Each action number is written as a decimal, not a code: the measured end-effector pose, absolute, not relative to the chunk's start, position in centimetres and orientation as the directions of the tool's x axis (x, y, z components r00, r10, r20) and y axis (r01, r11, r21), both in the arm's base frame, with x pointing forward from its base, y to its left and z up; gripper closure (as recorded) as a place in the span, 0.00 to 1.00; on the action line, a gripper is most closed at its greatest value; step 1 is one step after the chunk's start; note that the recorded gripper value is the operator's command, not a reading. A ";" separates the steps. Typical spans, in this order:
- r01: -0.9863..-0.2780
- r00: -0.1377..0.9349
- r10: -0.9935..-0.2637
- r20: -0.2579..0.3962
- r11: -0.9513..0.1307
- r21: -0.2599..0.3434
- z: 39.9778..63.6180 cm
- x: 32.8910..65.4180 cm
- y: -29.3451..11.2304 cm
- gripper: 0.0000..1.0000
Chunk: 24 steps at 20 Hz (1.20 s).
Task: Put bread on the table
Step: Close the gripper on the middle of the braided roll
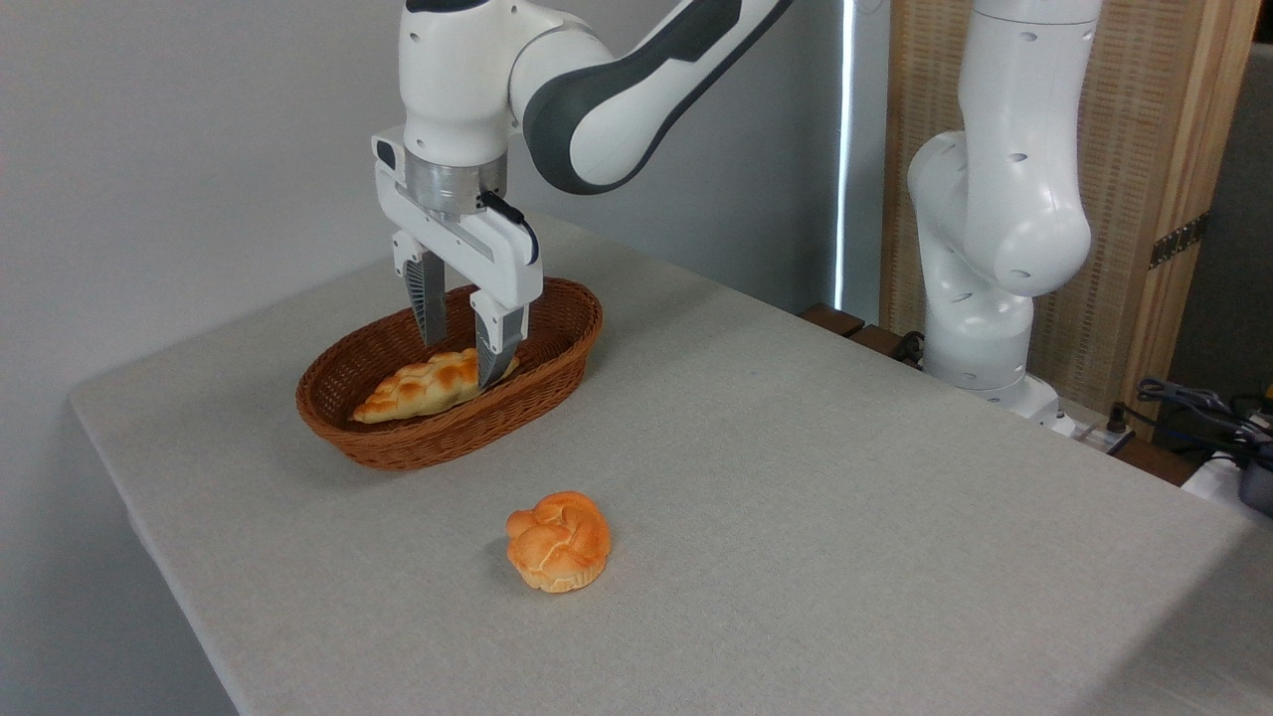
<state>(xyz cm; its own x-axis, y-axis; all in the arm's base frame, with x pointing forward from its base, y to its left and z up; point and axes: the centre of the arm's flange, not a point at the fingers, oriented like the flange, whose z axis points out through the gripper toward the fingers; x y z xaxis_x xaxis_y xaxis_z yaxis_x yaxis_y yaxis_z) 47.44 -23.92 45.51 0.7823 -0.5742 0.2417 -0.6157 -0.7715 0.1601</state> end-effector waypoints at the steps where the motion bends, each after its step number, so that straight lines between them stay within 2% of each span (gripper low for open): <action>1: -0.618 0.780 -0.575 0.246 -0.771 0.157 45.3 47.4 -24.1 0.00; 6: -0.625 0.774 -0.583 0.246 -0.767 0.148 43.4 47.1 -24.9 0.00; 17: -0.638 0.759 -0.592 0.271 -0.761 0.121 41.4 47.6 -26.3 0.01; 20: -0.637 0.759 -0.592 0.271 -0.761 0.121 41.3 47.7 -26.3 0.26; 22: -0.637 0.759 -0.592 0.271 -0.761 0.121 41.3 47.7 -26.3 0.47; 23: -0.637 0.759 -0.592 0.271 -0.761 0.121 41.3 47.7 -26.3 0.65; 24: -0.640 0.756 -0.595 0.272 -0.759 0.120 41.3 47.7 -26.3 0.72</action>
<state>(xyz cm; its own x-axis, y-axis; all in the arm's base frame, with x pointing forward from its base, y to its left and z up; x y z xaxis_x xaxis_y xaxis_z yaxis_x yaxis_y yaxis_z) 47.67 -26.31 41.34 0.7562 -0.5952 0.2718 -0.6403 -0.7587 0.1200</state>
